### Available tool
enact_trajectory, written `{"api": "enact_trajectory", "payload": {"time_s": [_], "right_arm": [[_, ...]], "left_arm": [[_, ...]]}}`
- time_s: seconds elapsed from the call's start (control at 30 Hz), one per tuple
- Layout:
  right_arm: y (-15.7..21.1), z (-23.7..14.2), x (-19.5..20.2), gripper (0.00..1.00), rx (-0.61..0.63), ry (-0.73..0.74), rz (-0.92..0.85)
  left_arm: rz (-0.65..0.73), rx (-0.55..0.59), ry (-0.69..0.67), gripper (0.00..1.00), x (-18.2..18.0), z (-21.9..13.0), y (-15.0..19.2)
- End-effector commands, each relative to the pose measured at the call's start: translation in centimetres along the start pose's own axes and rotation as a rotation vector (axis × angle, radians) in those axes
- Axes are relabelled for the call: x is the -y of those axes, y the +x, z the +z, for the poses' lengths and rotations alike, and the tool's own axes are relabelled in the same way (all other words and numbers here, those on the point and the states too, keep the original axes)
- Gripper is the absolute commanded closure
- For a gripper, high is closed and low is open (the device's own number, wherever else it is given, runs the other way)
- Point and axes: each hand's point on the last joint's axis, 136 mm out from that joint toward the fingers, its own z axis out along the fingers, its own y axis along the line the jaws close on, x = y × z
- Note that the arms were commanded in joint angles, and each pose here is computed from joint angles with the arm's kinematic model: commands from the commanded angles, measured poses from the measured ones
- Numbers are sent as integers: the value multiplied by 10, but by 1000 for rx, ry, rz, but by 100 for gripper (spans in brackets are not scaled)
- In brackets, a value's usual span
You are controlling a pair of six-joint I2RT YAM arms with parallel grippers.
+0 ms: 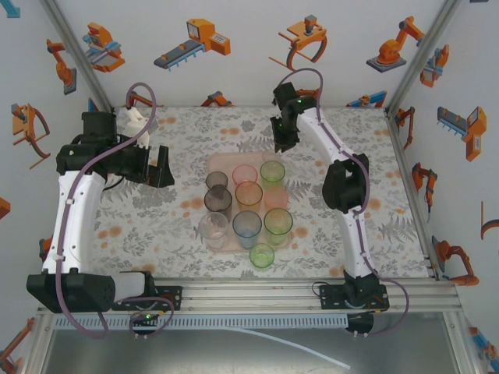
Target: Place the glasses into the tray
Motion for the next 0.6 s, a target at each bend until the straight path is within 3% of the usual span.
{"api": "enact_trajectory", "payload": {"time_s": [0.0,0.3,0.57], "right_arm": [[-9,-17,0,72,35,25,-25],[-18,-124,6,72,200,64,-5],[65,-208,-2,74,256,52,34]], "left_arm": [[-5,28,17,3,5,-7,-3],[-2,65,28,3,13,-19,-7],[23,117,55,3,30,-34,-5]]}}
